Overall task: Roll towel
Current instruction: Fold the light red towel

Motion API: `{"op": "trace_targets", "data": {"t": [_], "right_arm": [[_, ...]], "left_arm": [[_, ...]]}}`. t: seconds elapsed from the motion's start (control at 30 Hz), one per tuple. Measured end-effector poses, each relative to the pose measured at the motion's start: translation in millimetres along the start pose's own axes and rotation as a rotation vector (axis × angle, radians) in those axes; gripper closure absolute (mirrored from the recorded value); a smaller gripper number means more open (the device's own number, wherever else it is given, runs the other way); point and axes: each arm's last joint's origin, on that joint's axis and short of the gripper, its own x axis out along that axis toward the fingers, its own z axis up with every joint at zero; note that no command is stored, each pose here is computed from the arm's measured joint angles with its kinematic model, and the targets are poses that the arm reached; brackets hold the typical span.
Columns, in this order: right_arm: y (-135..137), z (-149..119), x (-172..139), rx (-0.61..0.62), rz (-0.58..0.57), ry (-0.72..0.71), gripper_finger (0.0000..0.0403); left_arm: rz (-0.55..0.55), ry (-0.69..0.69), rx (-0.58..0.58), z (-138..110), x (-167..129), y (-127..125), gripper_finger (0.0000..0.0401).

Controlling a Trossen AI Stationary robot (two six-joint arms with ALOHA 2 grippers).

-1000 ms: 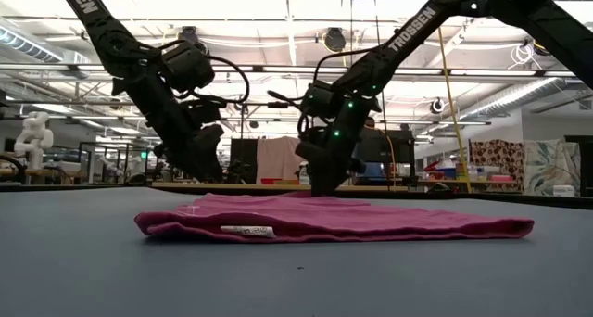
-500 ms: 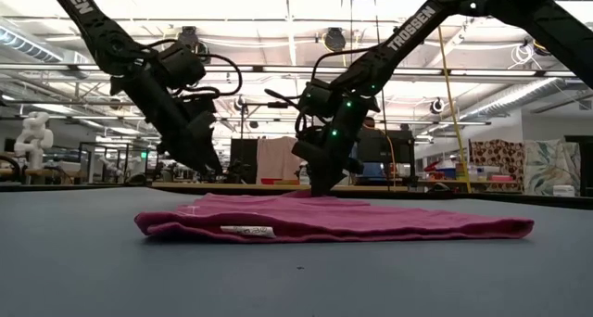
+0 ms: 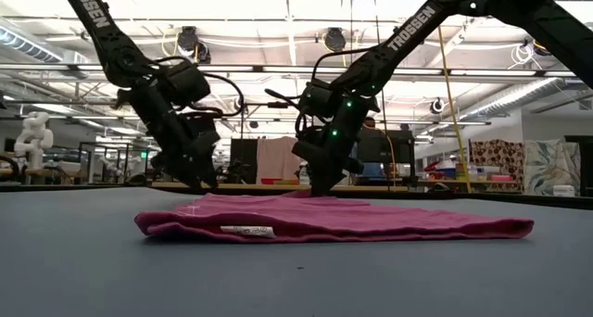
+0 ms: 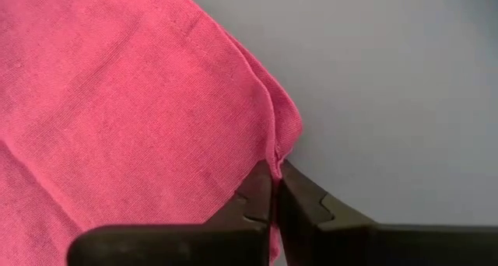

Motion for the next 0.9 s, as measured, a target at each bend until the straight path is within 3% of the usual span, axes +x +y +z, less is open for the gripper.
{"op": "trace_targets", "data": {"t": [0.2, 0.63, 0.77, 0.9], "right_arm": [[0, 0, 0, -0.001, 0.002, 0.001, 0.0398], [0, 0, 0, -0.006, 0.003, 0.0, 0.0399], [0, 0, 0, -0.005, 0.003, 0.0, 0.0399], [0, 0, 0, -0.004, 0.003, 0.001, 0.0399]], "left_arm": [[0.003, 0.012, -0.031, 7, 8, -6, 0.0108], [0.009, 0.049, 0.029, -1, 20, -24, 0.0115], [-0.007, 0.058, 0.061, -3, 20, -27, 0.0145], [-0.033, 0.062, 0.141, -6, 21, -36, 0.0203]]}}
